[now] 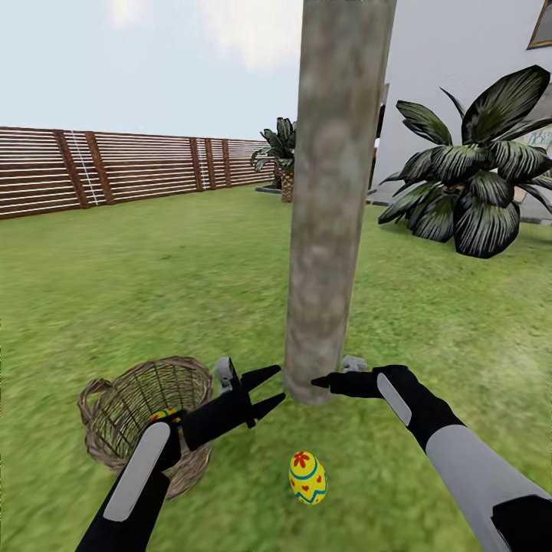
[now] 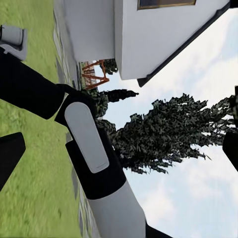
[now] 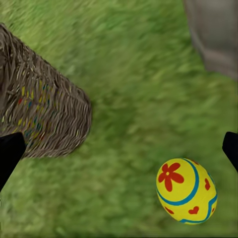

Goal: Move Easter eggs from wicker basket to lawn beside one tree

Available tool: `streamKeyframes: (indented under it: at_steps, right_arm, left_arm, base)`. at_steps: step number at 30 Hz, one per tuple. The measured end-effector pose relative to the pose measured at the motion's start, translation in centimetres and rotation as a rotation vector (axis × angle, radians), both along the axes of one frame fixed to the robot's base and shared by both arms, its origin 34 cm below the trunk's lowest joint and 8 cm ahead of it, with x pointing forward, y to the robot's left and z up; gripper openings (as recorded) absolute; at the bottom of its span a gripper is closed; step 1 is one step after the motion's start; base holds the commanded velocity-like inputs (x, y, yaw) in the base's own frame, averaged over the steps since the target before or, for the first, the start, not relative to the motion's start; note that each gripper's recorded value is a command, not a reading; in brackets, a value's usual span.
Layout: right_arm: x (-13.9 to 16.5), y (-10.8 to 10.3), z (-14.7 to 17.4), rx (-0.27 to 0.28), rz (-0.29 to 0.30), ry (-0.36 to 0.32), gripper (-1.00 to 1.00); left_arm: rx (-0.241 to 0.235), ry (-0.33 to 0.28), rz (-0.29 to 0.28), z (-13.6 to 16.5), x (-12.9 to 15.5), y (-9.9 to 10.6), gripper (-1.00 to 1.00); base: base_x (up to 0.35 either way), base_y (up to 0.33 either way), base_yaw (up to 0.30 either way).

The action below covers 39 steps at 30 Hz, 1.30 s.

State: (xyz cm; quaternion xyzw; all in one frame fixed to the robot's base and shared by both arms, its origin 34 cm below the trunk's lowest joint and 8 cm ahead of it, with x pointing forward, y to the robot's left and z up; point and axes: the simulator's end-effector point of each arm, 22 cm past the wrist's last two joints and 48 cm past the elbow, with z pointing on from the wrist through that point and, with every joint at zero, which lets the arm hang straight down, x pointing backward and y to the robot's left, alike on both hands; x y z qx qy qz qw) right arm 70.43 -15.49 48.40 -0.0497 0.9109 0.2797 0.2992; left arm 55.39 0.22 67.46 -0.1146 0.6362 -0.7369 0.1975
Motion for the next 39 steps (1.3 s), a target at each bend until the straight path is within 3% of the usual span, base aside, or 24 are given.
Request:
streamKeyframes:
  at_steps: [9, 20, 30, 39]
  right_arm:
    - [0.0, 0.0, 0.0, 0.0, 0.0, 0.001, 1.0]
    - [0.0, 0.0, 0.0, -0.001, 0.0, -0.002, 1.0]
    - [0.0, 0.0, 0.0, -0.001, 0.001, -0.002, 1.0]
    - [0.5, 0.0, 2.1, 0.001, 0.001, -0.001, 1.0]
  left_arm:
    - [0.001, 0.0, -0.001, 0.0, 0.0, 0.0, 1.0]
    - [0.0, 0.0, 0.0, 0.0, 0.0, 0.0, 1.0]
    - [-0.004, 0.0, 0.0, 0.1, 0.0, 0.0, 1.0]
    - [-0.005, 0.001, -0.002, 2.1, 0.4, 0.0, 1.0]
  base:
    - [-0.215, 0.137, 0.0]
    - [-0.023, 0.188, 0.021]
    - [0.0, 0.005, 0.261]
    - [0.0, 0.0, 0.223]
